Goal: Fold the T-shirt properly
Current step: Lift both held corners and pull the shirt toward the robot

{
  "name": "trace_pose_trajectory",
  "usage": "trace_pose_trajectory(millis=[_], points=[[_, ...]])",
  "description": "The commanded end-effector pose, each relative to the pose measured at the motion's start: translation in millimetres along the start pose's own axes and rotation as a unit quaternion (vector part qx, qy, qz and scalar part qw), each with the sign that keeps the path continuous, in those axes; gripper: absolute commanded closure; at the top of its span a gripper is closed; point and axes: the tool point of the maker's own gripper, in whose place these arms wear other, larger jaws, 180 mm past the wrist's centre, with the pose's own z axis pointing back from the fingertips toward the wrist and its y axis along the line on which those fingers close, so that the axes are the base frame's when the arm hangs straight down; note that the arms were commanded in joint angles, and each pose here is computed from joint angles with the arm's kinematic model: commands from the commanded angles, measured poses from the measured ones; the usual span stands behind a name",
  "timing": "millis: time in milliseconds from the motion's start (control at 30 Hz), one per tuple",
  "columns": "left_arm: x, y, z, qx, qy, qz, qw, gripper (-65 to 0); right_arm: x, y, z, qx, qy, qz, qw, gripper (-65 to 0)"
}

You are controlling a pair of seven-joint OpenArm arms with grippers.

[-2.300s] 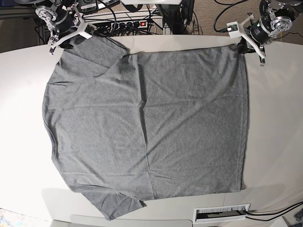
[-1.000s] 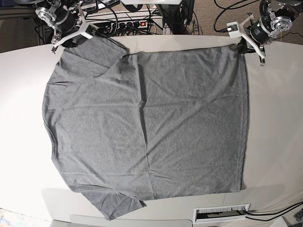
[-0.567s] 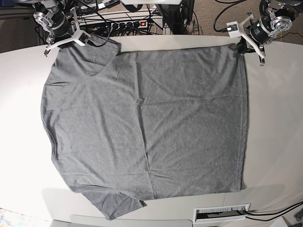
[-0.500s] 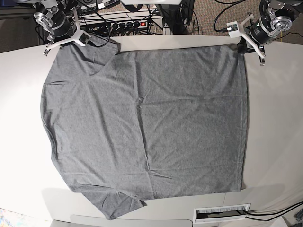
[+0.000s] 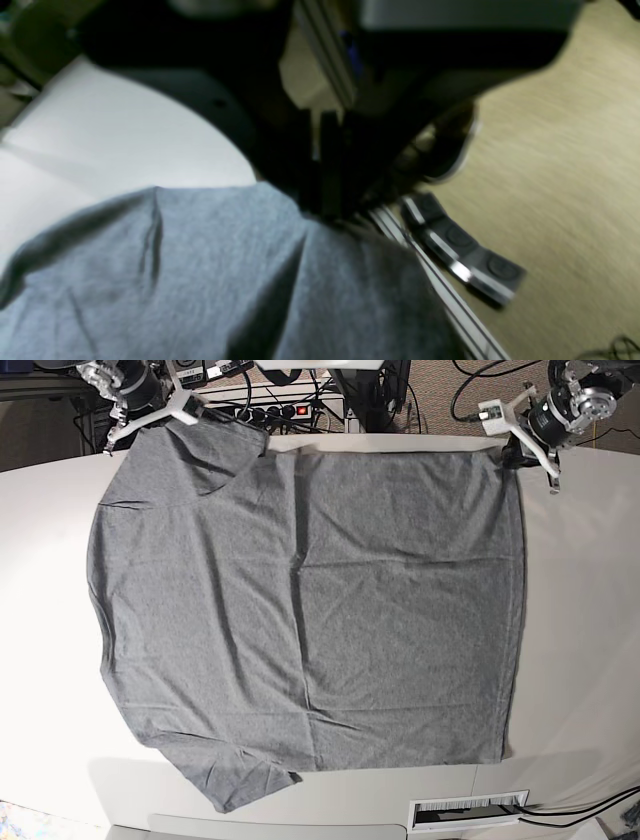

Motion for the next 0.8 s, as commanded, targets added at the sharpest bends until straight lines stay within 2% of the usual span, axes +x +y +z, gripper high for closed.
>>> trace_pose_trajectory(millis=[0,167,433,633,767], points=[[-5,-15,5,-0.028,0.013,-0.011,0.999,0.0,0,-5,6,-0.013,0.002,0.013,0.9998,0.0],[-2,-18,15,-0.009,0.024,-0.027,0.999,0.0,-14,-11,14,-0.039,0.03,0.041,0.9979,0.0],[-10,-14,27,0.018,0.047,-0.075,0.996,0.0,-52,-46,24,-0.088,0.081,0.035,0.9922,0.0],[-15,-9,43,0.051,0.063,-0.122,0.989,0.0,-41,-65,36,-0.114,0.059,0.016,0.9916,0.0],[-6,7,53,0.107,0.059,-0.15,0.981,0.0,-34,-68,36,-0.118,0.041,0.02,0.992,0.0]])
